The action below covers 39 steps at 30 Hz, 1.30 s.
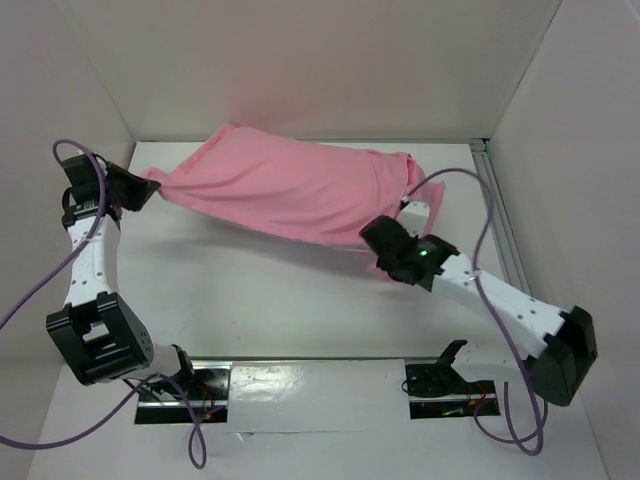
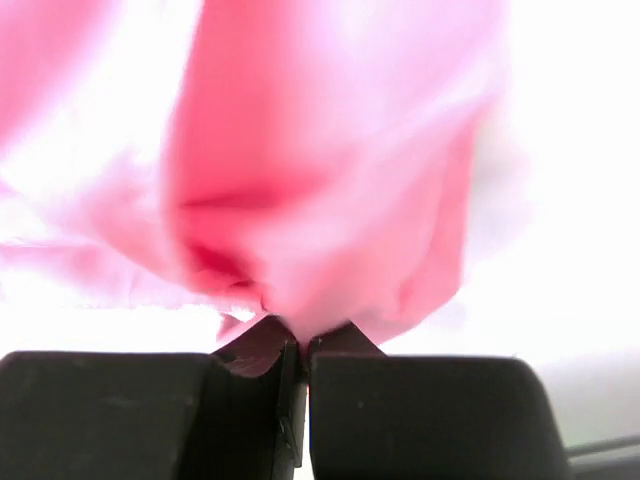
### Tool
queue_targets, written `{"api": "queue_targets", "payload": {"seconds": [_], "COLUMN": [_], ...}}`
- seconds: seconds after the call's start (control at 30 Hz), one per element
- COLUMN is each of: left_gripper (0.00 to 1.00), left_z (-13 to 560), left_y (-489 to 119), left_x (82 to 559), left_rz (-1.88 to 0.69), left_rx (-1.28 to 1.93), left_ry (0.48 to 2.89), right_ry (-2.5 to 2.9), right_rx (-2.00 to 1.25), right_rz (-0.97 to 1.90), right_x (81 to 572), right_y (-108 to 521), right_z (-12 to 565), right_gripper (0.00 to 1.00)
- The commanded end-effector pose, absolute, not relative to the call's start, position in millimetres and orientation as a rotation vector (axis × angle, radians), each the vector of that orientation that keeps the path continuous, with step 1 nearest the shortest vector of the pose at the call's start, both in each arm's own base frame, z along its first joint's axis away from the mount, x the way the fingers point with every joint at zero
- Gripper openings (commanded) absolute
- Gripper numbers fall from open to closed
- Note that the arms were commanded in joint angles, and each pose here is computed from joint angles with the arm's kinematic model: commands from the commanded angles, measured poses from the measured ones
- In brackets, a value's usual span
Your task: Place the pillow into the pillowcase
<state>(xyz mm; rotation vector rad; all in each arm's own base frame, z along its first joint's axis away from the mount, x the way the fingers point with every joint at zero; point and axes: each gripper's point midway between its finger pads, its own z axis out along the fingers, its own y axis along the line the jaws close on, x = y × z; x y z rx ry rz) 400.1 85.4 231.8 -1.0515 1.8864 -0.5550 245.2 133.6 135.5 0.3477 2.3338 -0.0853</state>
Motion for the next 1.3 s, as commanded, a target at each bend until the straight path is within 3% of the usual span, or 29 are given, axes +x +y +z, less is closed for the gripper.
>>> {"api": "queue_targets", "payload": {"seconds": [0.0,0.17,0.37,0.57,0.73,0.77,0.9,1.1,1.27], "left_gripper": [0.00,0.00,0.00,0.00,0.01,0.24,0.80,0.92,0.94], "left_z": [324,424,513,544,482,454,404,344,326], "left_y": [87,93,106,100,50,46,7,-35,-51], "left_x": [397,370,325,312,350,361,384,384,360], "left_rz": [-0.654,-0.733,-0.734,-0.751,-0.935,-0.950,-0.879,-0.673,-0.619], "left_rx": [-0.940,-0.875,-0.814,-0.724,-0.512,-0.571,-0.466,-0.488,-0.505], "left_ry": [1.714,1.526,1.357,1.323,1.612,1.696,1.886,2.148,2.203], "right_ry": [2.057,1.819,1.570,1.574,1.659,1.661,1.683,1.693,1.712], "right_rx": [0.423,0.424,0.452,0.400,0.342,0.341,0.325,0.323,0.308], "right_rz": [-0.048,-0.087,0.010,0.017,0.001,0.000,-0.008,0.000,-0.005], "right_x": [264,264,229,230,250,250,253,256,263], "right_y": [95,39,5,10,30,30,33,37,44], "right_z": [247,382,493,497,462,457,451,449,445], "right_gripper": [0.00,0.00,0.00,0.00,0.00,0.00,0.00,0.00,0.00]}}
